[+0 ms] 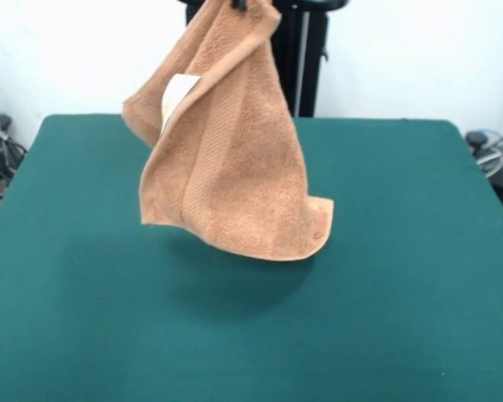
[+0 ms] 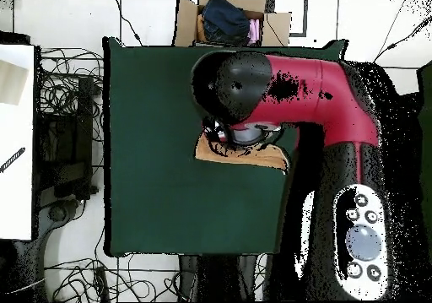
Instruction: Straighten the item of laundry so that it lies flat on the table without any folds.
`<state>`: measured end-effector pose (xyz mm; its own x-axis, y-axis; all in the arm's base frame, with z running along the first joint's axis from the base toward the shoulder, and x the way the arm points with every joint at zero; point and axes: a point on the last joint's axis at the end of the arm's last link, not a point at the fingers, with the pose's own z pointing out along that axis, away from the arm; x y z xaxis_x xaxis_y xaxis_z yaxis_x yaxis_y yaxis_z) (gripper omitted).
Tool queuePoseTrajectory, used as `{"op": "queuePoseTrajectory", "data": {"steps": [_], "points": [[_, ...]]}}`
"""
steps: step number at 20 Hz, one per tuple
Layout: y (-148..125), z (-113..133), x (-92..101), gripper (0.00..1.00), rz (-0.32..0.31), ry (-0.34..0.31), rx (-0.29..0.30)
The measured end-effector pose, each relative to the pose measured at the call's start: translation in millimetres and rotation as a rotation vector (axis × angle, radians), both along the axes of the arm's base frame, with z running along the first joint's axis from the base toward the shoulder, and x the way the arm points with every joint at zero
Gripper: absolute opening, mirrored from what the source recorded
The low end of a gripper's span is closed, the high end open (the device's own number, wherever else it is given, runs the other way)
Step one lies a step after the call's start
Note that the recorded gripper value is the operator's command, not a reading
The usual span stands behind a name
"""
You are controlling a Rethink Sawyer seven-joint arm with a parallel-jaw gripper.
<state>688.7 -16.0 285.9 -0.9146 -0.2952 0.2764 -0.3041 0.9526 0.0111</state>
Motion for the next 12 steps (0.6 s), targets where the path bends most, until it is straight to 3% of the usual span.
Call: {"op": "queuePoseTrajectory", "data": {"steps": [12], "points": [[50.2,25.8,-16.4,0.0,-0.051,-0.018,-0.034]]}}
